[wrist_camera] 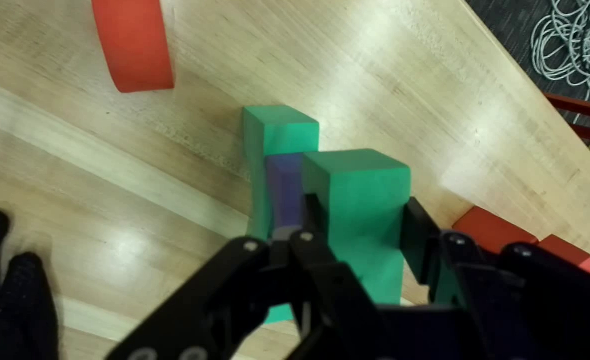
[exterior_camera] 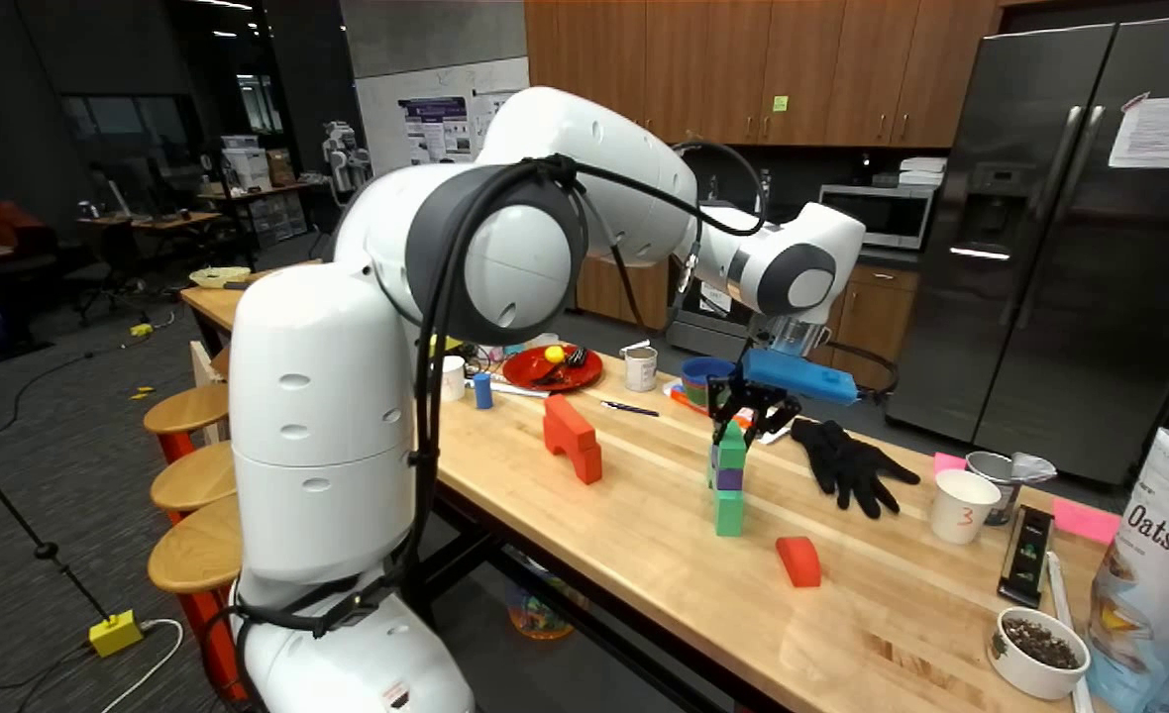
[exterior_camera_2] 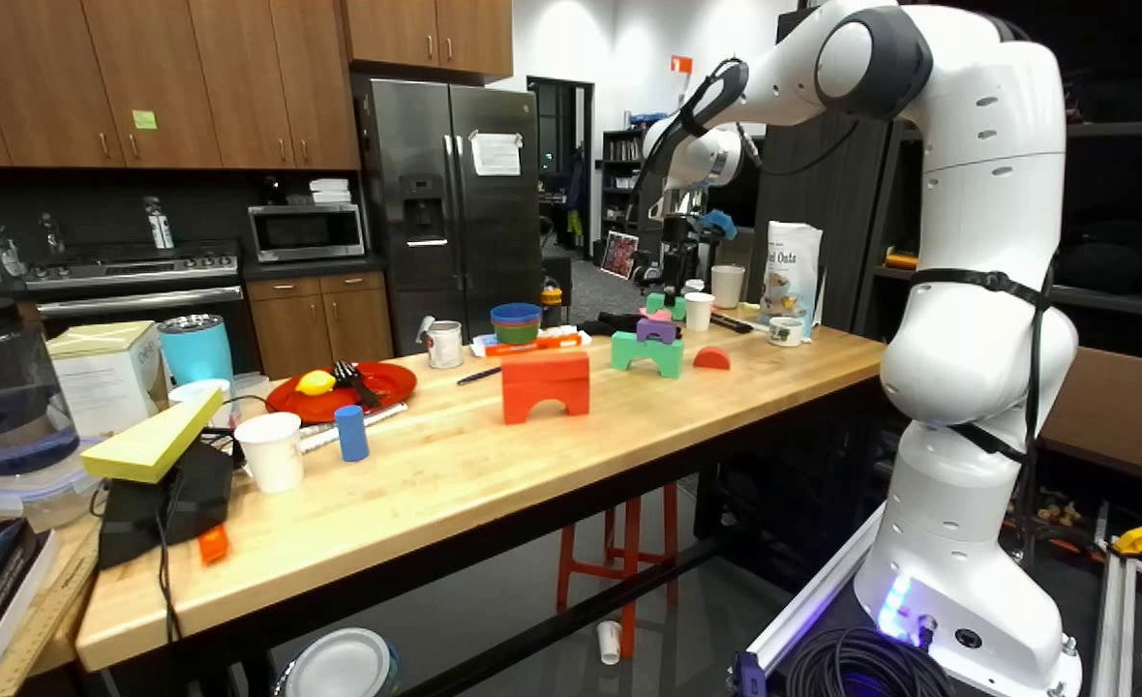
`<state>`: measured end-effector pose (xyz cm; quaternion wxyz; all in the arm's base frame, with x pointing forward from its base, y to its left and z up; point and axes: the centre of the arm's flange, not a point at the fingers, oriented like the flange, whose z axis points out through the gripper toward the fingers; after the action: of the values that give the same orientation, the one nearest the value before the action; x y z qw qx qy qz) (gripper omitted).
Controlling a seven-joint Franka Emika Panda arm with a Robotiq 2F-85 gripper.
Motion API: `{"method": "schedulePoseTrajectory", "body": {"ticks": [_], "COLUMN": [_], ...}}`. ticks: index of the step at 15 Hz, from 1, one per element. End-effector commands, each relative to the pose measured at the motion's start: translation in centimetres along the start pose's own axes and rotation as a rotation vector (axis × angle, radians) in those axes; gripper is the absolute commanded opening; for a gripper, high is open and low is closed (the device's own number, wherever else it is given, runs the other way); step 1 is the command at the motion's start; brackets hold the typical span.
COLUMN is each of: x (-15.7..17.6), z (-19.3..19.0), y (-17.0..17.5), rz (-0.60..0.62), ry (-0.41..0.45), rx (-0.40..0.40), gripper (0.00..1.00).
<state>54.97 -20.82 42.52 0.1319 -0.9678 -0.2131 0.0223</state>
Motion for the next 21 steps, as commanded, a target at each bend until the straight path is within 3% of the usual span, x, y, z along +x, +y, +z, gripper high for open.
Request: {"method": "schedulePoseTrajectory", "body": {"ticks": [1, 17, 18, 19, 21], "x": [0.26, 0.75, 0.75, 0.8, 0.79], "z": [-0.66, 0.01, 0.05, 0.07, 0.09], "y": [0.39, 0.68, 0.67, 0.65, 0.71], "rz": [-0.007, -0.02, -0.022, -0.023, -0.021], "ry": [0.009, 0.005, 0.0, -0.007, -0.012], "rx": [-0.007, -0.006, -0.006, -0.008, -0.011], "gripper": [0.16, 0.16, 0.21, 0.66, 0.71]}}
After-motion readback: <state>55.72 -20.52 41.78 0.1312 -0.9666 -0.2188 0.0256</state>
